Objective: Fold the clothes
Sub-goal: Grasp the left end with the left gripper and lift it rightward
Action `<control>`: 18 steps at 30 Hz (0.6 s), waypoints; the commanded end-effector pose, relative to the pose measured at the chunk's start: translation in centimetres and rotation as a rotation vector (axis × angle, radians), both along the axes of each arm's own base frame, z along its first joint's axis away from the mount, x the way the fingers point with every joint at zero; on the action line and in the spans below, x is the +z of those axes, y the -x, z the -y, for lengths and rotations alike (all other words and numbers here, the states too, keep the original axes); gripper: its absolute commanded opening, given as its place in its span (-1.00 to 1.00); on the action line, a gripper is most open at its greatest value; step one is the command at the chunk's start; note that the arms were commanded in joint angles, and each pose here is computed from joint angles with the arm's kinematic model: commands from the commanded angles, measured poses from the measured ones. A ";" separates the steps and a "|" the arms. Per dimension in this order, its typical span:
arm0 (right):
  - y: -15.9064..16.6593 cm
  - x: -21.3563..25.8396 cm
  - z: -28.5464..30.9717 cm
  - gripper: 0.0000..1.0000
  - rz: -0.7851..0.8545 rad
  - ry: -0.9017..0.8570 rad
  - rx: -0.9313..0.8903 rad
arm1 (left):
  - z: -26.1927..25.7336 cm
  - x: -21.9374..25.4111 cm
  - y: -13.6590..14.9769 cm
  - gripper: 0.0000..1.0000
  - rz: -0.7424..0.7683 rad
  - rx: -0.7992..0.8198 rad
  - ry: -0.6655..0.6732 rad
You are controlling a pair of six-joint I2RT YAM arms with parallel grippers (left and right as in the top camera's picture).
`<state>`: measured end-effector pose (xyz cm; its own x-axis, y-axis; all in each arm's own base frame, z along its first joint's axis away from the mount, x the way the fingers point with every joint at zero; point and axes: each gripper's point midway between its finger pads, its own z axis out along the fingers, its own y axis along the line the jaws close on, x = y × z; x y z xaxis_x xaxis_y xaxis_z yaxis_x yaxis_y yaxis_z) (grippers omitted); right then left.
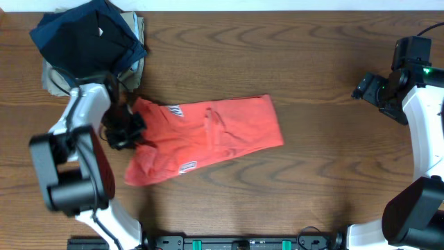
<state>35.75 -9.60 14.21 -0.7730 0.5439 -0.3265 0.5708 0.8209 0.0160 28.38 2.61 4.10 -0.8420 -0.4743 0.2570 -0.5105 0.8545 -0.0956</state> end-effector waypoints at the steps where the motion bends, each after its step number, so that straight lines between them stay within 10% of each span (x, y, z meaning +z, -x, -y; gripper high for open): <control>1: 0.0 0.1 0.4 0.98 0.000 0.010 -0.008 | -2.4 5.4 -1.7 -0.88 0.132 0.032 -0.153; 18: 0.0 0.1 0.4 0.98 0.000 0.010 -0.008 | 8.8 13.8 -2.2 -0.88 0.358 -0.214 -0.104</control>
